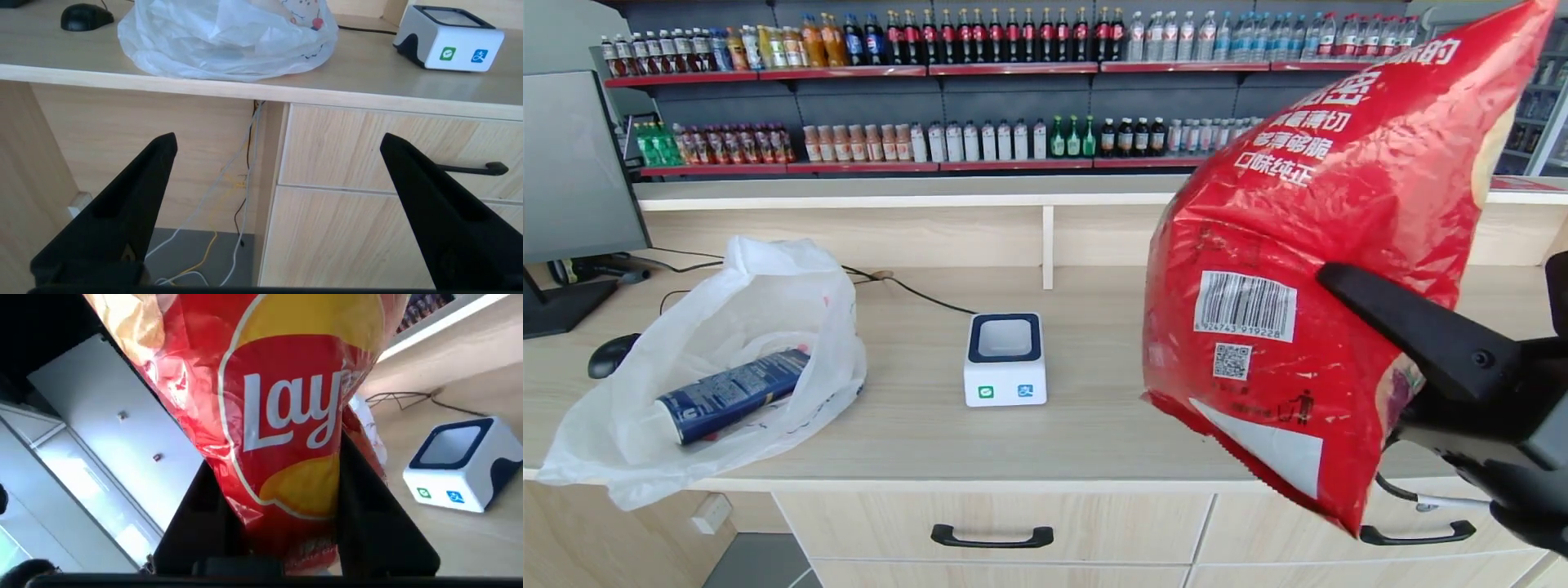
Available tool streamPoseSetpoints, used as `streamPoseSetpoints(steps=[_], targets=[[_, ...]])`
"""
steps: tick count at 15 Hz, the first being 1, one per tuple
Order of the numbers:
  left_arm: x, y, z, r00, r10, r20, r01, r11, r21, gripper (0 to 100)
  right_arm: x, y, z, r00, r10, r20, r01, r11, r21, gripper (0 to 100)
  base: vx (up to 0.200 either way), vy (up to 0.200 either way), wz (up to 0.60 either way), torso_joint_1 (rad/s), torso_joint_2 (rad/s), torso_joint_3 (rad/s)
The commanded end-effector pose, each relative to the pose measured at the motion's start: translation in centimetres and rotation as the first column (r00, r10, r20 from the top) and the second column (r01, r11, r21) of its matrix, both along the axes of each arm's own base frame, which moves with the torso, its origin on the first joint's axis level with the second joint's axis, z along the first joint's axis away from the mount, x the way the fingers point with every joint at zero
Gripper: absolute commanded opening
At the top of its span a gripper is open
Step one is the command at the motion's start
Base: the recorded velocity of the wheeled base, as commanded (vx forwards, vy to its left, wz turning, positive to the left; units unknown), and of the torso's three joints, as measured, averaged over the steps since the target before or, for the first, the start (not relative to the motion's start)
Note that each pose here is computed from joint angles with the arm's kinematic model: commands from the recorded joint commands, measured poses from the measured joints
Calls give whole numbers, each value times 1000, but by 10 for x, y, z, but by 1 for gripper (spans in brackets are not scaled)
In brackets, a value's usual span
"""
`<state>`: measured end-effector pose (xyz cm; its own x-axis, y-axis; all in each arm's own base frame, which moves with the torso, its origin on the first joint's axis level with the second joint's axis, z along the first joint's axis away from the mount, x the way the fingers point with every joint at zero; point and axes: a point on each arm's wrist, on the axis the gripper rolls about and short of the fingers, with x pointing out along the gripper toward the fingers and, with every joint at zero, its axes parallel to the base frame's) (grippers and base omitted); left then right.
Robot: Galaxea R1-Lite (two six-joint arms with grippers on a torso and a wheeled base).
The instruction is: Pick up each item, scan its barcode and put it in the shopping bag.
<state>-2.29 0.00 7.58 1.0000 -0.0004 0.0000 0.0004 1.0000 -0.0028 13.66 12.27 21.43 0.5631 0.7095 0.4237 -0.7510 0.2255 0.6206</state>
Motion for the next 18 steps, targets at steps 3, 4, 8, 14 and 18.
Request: streamPoseSetpoints(steps=[3, 4, 8, 14, 18], targets=[[0, 0, 0, 1000, 0, 0, 0, 1000, 0, 100, -18, 10, -10, 989, 145, -32, -146, 989, -32, 0, 0, 0, 0, 0, 0, 0], [0, 0, 0, 1000, 0, 0, 0, 1000, 0, 100, -18, 10, -12, 986, 160, -40, -161, 986, -33, 0, 0, 0, 0, 0, 0, 0], [0, 0, 0, 1000, 0, 0, 0, 1000, 0, 100, -8, 24, -12, 976, 203, -78, -205, 978, -23, 0, 0, 0, 0, 0, 0, 0], [0, 0, 0, 1000, 0, 0, 0, 1000, 1, 100, -11, 22, -11, 976, 205, -75, -207, 978, -19, 0, 0, 0, 0, 0, 0, 0], [0, 0, 0, 1000, 0, 0, 0, 1000, 0, 100, -12, 20, -14, 975, 205, -84, -208, 978, -24, 0, 0, 0, 0, 0, 0, 0]])
